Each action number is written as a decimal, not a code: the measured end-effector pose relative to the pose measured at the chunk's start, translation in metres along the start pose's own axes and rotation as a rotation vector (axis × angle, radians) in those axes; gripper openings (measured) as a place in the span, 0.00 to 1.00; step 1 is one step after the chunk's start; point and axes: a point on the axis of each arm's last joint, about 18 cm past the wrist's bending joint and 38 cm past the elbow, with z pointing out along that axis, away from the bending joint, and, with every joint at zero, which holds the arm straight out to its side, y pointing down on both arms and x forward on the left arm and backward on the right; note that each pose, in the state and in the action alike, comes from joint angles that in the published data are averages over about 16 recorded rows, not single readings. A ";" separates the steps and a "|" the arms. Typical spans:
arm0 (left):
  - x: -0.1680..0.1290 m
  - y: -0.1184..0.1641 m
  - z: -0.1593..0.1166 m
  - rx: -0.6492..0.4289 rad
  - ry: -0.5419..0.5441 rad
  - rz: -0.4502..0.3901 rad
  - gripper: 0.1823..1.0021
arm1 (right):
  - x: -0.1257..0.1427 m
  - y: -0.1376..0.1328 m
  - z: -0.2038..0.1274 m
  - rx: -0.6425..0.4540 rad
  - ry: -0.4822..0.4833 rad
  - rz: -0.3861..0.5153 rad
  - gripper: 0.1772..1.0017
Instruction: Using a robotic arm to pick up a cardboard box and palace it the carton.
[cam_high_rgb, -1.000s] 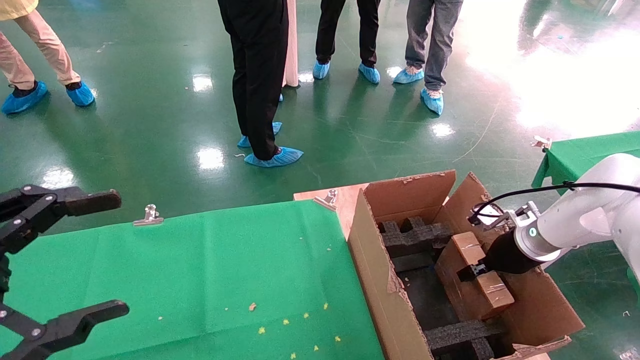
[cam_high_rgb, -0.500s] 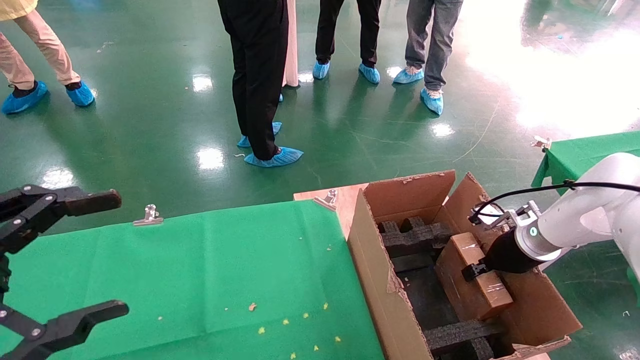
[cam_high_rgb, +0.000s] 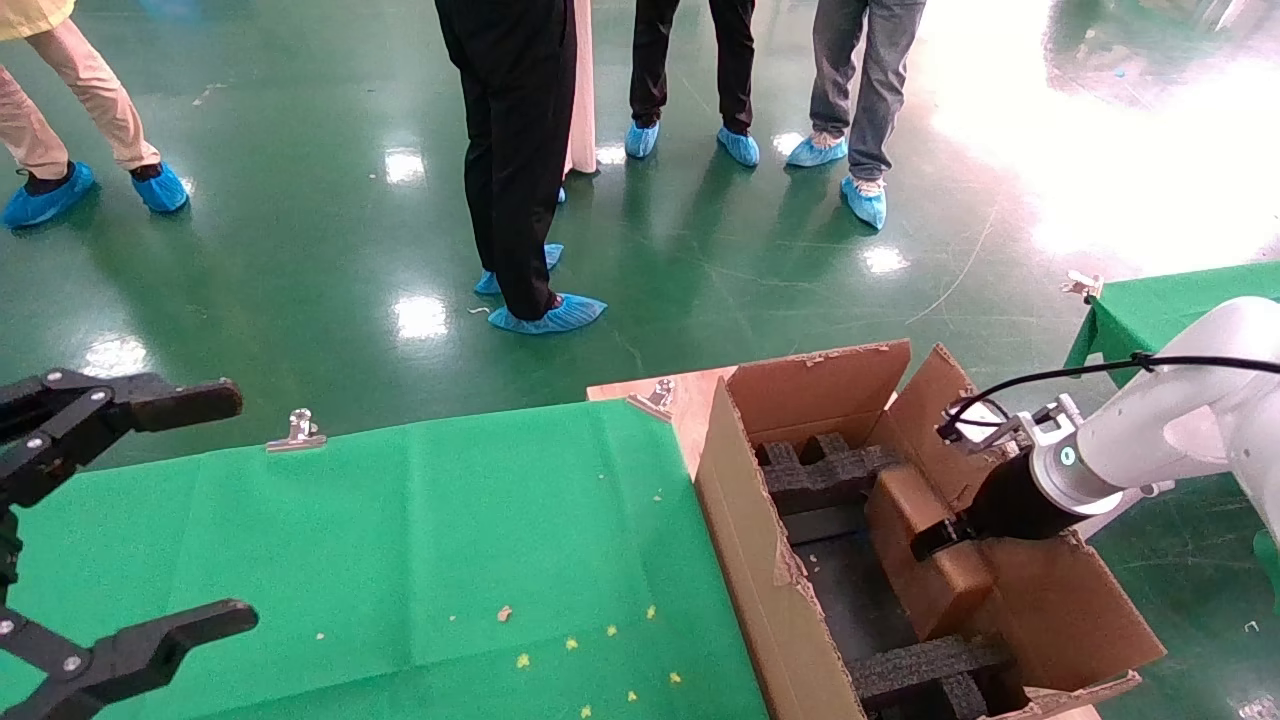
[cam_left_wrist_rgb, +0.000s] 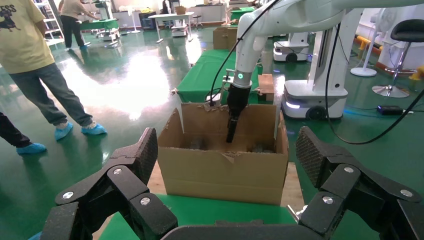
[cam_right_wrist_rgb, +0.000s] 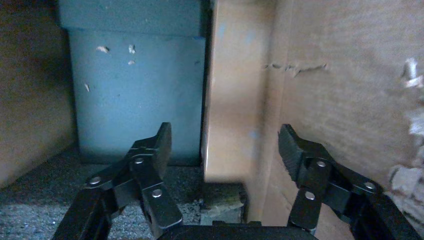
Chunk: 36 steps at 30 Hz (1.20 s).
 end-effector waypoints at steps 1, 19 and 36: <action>0.000 0.000 0.000 0.000 0.000 0.000 1.00 | 0.000 -0.003 -0.002 0.009 -0.001 0.001 0.65; 0.000 0.000 0.000 0.000 0.000 0.000 1.00 | -0.020 -0.092 -0.084 0.307 -0.142 -0.071 0.95; 0.000 0.000 0.000 0.000 -0.001 0.000 1.00 | -0.068 -0.132 -0.155 0.495 -0.343 -0.241 1.00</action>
